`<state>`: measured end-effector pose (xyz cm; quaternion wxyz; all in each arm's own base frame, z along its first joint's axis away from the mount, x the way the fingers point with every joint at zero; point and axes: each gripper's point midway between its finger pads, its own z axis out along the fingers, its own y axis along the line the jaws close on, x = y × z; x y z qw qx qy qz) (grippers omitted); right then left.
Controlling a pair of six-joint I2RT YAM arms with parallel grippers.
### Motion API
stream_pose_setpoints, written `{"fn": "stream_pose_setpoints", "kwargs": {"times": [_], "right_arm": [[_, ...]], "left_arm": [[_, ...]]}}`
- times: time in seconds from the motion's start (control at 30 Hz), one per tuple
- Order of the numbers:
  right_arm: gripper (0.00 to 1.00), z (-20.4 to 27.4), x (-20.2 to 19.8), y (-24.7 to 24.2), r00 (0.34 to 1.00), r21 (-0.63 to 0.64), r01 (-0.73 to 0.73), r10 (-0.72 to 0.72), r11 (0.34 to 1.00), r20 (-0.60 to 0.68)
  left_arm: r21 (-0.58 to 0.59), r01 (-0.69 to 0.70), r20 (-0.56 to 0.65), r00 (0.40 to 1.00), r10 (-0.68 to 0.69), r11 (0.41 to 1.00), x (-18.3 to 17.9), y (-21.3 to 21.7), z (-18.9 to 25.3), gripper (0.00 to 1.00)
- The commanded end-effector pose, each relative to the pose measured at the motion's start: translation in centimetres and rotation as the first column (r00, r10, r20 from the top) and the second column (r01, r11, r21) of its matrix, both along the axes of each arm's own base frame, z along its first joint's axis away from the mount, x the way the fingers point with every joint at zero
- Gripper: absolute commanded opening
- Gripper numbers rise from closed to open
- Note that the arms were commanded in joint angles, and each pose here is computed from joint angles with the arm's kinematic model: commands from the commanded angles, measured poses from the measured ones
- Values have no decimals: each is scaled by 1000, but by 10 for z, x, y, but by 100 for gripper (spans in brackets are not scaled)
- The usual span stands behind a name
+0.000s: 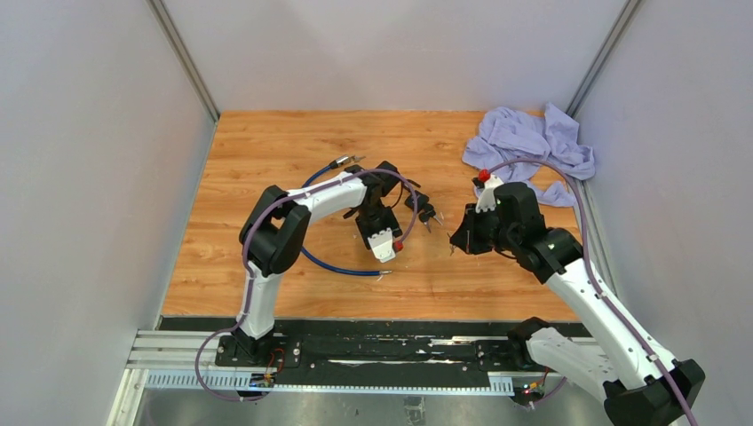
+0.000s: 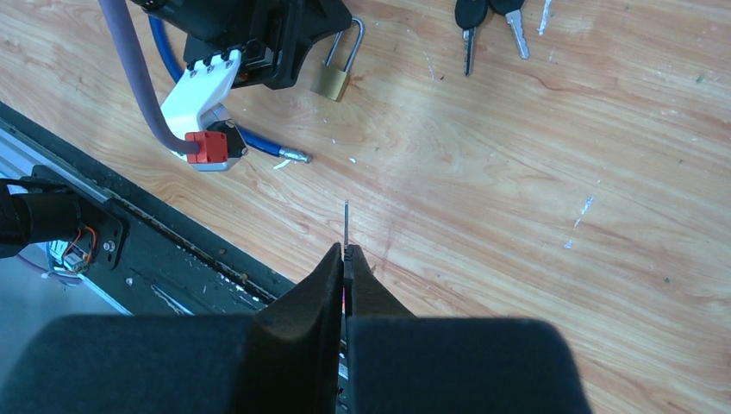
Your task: Unlock with the key
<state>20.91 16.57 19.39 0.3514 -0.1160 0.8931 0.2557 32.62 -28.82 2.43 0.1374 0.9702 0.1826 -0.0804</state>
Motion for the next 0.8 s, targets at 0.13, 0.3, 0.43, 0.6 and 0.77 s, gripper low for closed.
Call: {"fn": "stream_pose_setpoints", "kwargs": {"times": [0.13, 0.3, 0.43, 0.6, 0.77], "right_arm": [[1, 12, 6, -8, 999, -13, 47, -47, 999, 2], [1, 14, 7, -8, 999, -18, 51, -52, 999, -2], [0, 15, 8, -8, 999, -19, 51, -51, 999, -5], [1, 13, 8, -7, 999, -20, 45, -46, 999, -13], [0, 12, 8, -6, 999, -21, 41, -41, 999, -23]], "left_arm": [[36, 106, 3, 994, -106, 994, -14, -6, -17, 49], [50, 128, -8, 992, -128, 991, -27, -4, -19, 38], [68, 120, -11, 993, -120, 990, -30, 1, -21, 30], [83, 111, -20, 994, -110, 990, -37, 6, -23, 21], [101, 49, -20, 999, -47, 994, -42, 11, -18, 4]]}}
